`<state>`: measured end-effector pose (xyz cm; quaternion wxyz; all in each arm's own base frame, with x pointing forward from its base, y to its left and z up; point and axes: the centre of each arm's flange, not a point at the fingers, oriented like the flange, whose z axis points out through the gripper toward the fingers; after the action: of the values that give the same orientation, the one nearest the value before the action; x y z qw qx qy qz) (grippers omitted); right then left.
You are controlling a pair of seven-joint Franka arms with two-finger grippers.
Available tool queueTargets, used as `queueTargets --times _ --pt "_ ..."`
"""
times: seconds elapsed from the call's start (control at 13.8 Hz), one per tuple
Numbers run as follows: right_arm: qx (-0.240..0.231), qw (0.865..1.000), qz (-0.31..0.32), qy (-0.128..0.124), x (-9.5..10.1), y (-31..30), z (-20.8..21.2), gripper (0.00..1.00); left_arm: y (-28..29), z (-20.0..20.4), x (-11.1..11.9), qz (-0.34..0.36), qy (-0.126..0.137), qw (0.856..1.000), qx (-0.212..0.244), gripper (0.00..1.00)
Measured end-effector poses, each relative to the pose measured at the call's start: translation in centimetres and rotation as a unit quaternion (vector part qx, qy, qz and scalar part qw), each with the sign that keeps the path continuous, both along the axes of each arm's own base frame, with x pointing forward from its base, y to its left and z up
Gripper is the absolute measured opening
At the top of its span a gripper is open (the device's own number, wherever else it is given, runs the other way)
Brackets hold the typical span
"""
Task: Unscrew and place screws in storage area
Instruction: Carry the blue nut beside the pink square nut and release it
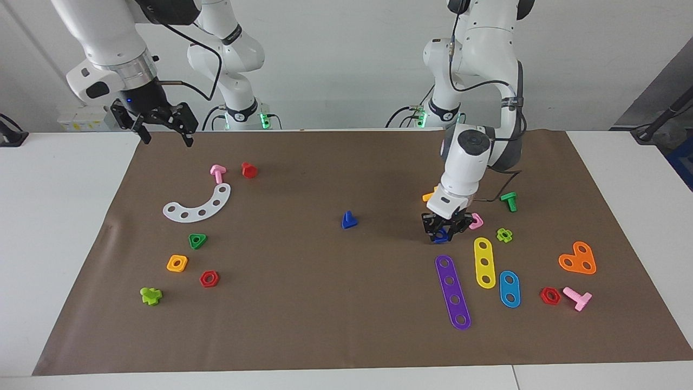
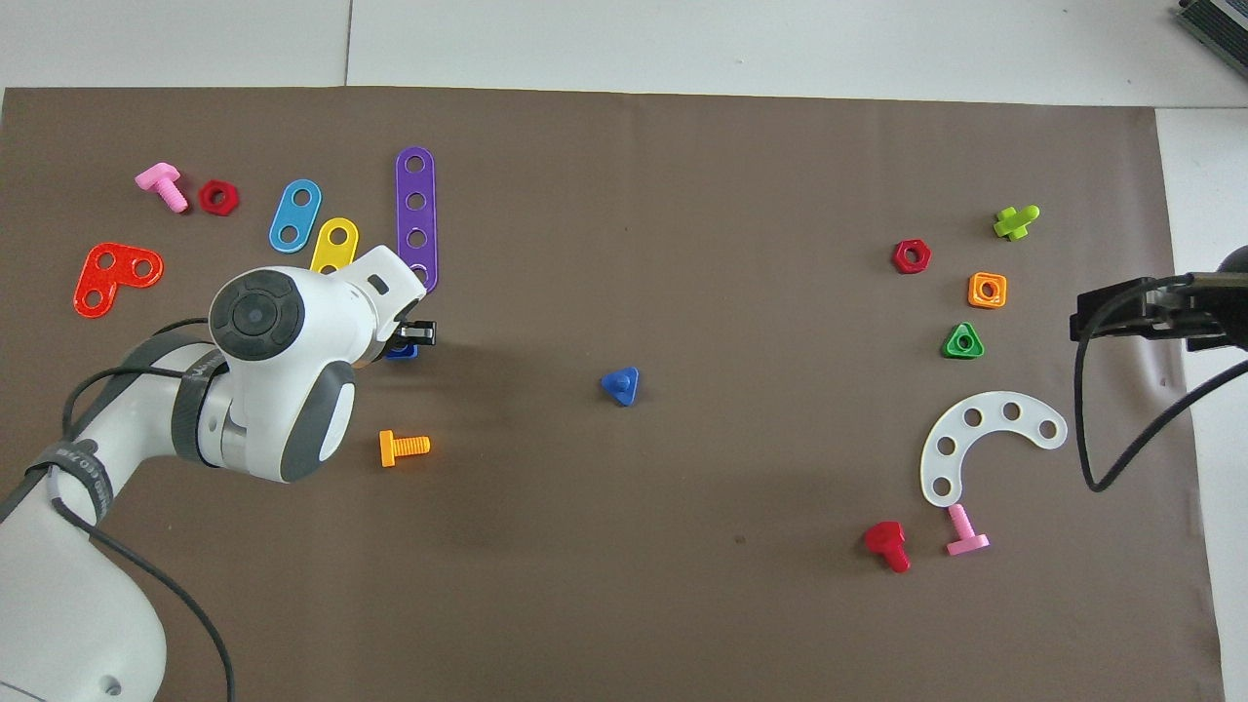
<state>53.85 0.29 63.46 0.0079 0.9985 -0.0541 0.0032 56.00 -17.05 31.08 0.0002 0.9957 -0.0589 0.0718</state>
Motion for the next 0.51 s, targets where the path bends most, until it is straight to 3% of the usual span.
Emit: queueTargets --times 0.29,0.51 --pt "0.000 1.000 0.000 0.000 0.00 0.00 0.00 1.00 -0.08 -0.20 -0.65 -0.013 -0.003 1.000 0.000 0.47" --pt "0.000 1.000 0.000 0.000 0.00 0.00 0.00 1.00 0.50 0.09 -0.40 -0.015 -0.010 1.000 -0.002 0.77"
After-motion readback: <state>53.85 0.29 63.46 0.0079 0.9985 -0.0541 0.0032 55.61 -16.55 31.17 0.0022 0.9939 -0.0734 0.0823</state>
